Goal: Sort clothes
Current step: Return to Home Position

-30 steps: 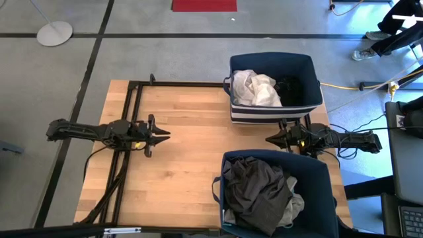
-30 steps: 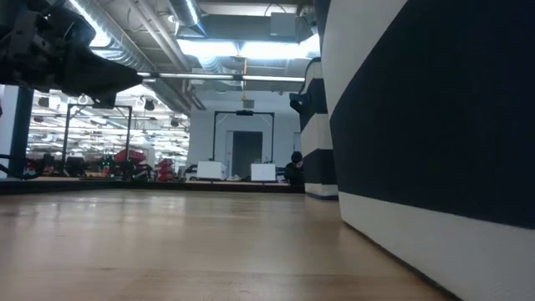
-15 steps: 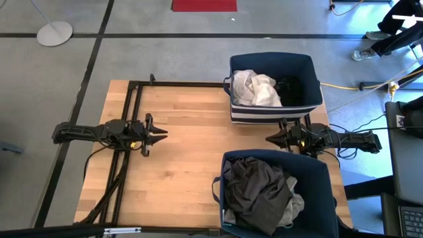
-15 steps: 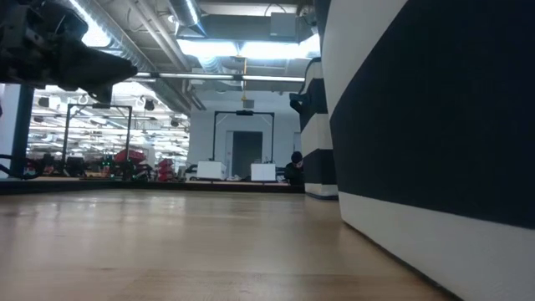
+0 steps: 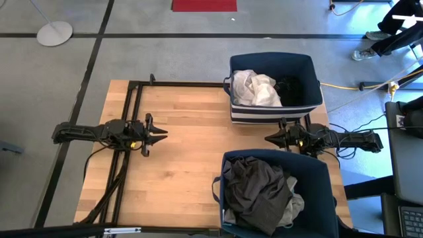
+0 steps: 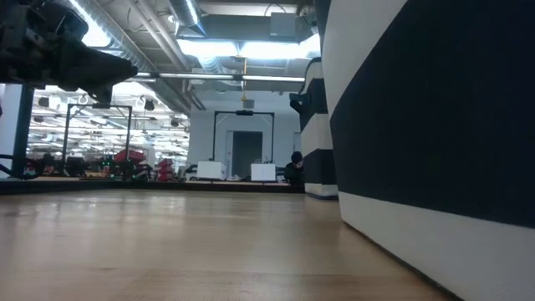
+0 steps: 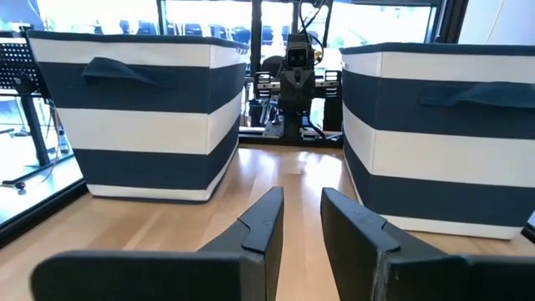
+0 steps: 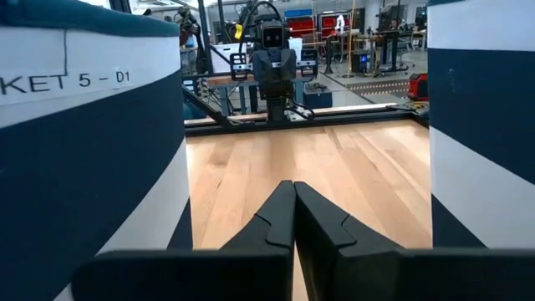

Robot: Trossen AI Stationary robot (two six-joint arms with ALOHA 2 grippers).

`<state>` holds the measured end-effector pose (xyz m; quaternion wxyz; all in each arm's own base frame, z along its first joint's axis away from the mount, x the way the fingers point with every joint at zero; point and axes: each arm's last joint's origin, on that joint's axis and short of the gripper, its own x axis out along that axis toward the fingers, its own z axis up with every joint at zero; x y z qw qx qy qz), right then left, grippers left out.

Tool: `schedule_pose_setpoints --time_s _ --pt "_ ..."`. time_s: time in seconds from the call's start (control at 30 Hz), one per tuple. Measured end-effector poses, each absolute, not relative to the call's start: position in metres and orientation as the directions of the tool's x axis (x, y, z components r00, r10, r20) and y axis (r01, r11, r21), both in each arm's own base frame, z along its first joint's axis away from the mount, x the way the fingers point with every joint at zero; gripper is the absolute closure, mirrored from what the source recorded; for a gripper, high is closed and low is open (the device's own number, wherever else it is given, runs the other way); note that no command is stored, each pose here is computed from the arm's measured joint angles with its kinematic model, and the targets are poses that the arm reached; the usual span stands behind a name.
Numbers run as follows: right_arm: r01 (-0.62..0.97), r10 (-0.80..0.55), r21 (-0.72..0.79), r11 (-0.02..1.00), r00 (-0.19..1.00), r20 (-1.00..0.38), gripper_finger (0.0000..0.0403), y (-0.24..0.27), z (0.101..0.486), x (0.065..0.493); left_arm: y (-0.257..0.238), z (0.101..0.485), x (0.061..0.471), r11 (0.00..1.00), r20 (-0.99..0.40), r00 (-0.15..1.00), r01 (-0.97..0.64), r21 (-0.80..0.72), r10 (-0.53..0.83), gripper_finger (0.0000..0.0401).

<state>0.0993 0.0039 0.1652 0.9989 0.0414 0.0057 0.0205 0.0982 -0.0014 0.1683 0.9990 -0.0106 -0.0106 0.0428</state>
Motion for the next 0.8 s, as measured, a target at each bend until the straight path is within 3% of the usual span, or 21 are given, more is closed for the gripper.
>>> schedule_pose_setpoints --time_s 0.8 --pt "-0.033 0.033 0.085 0.996 0.999 -0.004 0.0391 0.0037 0.1656 0.0994 -0.0015 0.1683 0.0982 0.996 0.020 0.996 -0.085 -0.029 0.085 0.0329"
